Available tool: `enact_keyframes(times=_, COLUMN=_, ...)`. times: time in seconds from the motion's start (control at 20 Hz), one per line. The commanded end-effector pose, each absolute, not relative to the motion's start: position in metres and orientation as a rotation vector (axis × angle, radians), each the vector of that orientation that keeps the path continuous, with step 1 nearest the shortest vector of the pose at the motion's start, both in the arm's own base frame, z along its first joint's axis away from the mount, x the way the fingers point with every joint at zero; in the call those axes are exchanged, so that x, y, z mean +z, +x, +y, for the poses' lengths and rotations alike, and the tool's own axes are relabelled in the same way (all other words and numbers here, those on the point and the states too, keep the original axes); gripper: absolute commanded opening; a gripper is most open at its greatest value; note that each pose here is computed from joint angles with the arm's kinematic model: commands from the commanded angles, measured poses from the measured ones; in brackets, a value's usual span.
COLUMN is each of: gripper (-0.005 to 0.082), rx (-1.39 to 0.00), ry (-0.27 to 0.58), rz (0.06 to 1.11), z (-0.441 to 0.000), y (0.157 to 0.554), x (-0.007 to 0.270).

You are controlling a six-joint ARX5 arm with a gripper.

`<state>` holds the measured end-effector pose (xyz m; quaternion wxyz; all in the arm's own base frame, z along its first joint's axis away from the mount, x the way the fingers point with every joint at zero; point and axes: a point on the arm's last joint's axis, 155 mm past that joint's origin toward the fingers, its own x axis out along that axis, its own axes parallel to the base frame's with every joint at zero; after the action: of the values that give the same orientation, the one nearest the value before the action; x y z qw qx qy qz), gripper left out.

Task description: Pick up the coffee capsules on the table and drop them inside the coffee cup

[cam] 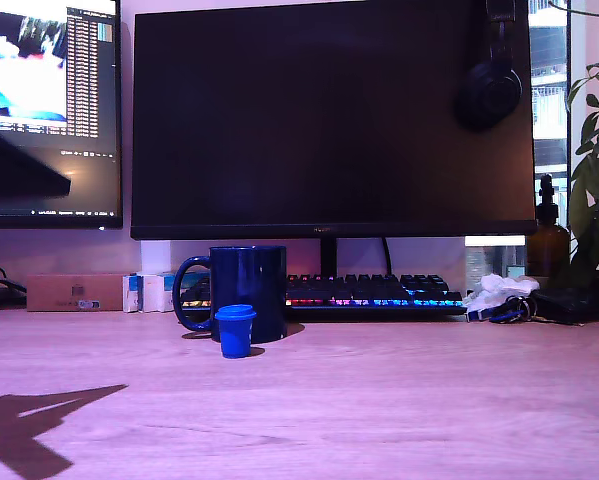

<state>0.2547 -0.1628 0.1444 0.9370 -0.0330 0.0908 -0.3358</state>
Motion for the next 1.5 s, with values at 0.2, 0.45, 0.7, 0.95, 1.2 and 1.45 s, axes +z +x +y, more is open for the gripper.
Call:
enact_keyframes(times=0.2, gripper=-0.0019, rx=-0.687, ry=-0.041, rz=0.249, z=-0.162, y=0.251, x=0.119)
enact_keyframes(times=0.45, gripper=-0.0014, rx=-0.692, ry=-0.041, rz=0.308, z=-0.164, y=0.251, x=0.103)
enact_keyframes(times=0.7, gripper=0.0479, rx=-0.708, ry=-0.022, rz=0.302, z=-0.168, y=0.255, x=0.099)
enact_keyframes(times=0.95, gripper=0.0482, rx=-0.712, ry=0.016, rz=0.294, z=-0.171, y=0.263, x=0.090)
enact_keyframes(times=1.2, gripper=0.0510, rx=-0.723, ry=0.068, rz=0.290, z=-0.173, y=0.268, x=0.078)
enact_keyframes(times=1.45, gripper=0.0510, rx=-0.722, ry=0.064, rz=0.291, z=-0.176, y=0.274, x=0.069)
